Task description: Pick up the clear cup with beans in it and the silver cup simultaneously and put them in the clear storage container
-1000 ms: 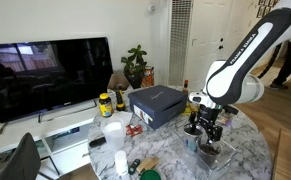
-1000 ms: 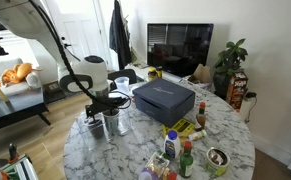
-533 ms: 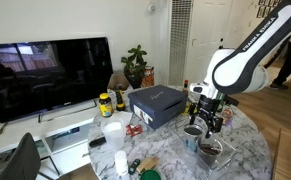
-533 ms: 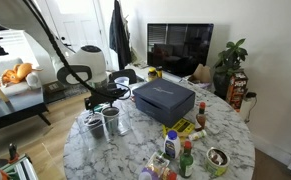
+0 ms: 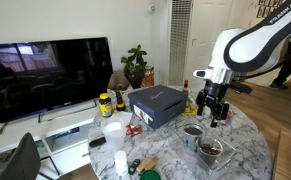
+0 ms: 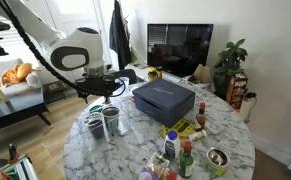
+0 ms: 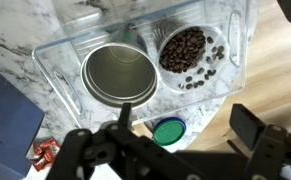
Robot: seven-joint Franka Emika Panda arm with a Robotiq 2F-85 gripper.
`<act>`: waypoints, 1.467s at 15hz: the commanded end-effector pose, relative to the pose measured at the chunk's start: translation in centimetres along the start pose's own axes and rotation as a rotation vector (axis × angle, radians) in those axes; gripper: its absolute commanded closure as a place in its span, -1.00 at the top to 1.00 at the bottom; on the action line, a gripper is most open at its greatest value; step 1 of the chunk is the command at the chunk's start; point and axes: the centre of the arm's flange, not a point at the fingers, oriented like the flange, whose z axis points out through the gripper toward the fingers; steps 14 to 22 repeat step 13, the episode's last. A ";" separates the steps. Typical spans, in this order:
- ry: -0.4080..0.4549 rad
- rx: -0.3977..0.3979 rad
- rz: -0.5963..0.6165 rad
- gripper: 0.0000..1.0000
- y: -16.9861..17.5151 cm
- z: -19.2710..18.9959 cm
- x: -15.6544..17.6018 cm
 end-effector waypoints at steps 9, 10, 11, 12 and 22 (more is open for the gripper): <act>-0.019 -0.026 0.271 1.00 -1.5 -5.2 0.5; -0.018 -0.028 0.276 1.00 -1.6 -5.3 0.5; -0.018 -0.029 0.277 1.00 -1.6 -5.3 0.5; -0.018 -0.029 0.278 1.00 -1.6 -5.3 0.5; -0.018 -0.029 0.278 1.00 -1.6 -5.3 0.5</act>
